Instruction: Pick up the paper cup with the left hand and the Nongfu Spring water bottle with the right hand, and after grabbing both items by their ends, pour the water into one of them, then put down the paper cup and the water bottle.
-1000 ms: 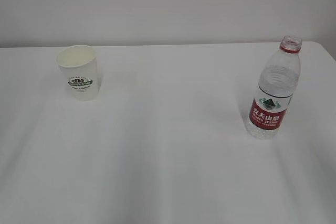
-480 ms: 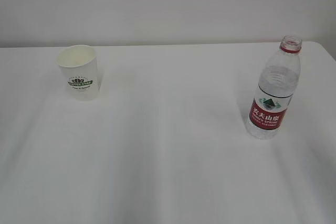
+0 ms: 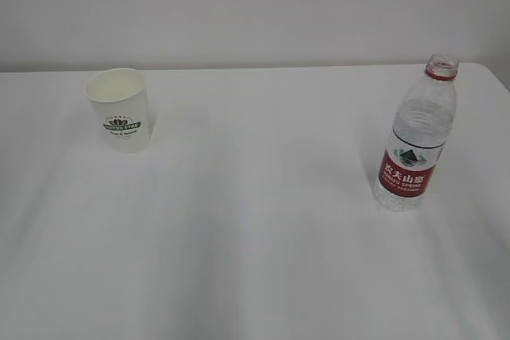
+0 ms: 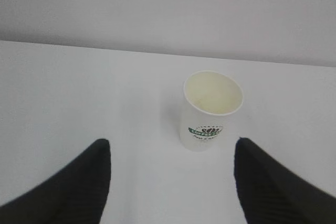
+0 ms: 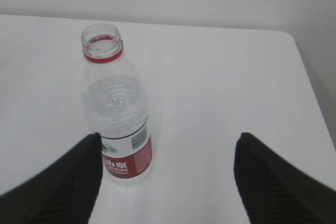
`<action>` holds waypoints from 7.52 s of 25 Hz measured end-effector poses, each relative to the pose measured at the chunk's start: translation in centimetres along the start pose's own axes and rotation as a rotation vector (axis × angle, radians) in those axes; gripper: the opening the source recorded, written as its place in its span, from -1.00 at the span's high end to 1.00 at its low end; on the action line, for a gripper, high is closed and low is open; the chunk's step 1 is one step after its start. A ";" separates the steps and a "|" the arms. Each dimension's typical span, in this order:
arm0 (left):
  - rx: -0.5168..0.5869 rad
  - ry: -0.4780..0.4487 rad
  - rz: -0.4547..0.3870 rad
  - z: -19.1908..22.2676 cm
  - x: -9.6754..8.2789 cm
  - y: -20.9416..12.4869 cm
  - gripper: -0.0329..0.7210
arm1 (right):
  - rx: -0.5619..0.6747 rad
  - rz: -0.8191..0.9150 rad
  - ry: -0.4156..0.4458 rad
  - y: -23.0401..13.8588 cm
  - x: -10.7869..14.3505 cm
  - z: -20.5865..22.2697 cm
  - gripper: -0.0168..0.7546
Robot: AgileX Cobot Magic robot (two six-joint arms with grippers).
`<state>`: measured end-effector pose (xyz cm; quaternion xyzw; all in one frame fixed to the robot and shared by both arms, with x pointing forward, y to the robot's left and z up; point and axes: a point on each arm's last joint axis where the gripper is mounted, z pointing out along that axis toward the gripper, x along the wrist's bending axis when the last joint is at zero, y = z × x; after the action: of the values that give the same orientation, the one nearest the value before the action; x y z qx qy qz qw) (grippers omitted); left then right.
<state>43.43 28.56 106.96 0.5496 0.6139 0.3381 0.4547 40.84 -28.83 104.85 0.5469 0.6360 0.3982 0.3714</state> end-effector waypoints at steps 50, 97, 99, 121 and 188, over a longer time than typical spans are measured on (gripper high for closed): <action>-0.032 -0.008 0.092 2.4 1.7 -12.9 -0.38 | -0.053 -0.078 0.033 -8.9 3.1 8.2 -0.58; 0.090 -0.073 0.060 6.5 1.8 -18.0 -0.37 | -0.100 0.105 0.052 -10.5 3.3 9.2 -0.58; 0.090 -0.073 0.053 6.5 1.8 -18.0 -0.37 | -0.097 0.098 0.065 -10.5 3.4 9.2 -0.58; 0.042 -0.075 0.127 7.5 1.6 -17.2 -0.83 | -0.033 -0.115 0.135 -13.5 4.3 11.4 -0.58; 0.012 -0.057 0.118 8.1 1.7 -16.6 -0.73 | -0.135 0.002 0.105 -11.7 5.1 20.6 -0.61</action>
<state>44.92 26.73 88.58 0.5969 0.5694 0.3448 0.4479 54.19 -22.70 85.60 0.4997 0.6256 0.4687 0.3732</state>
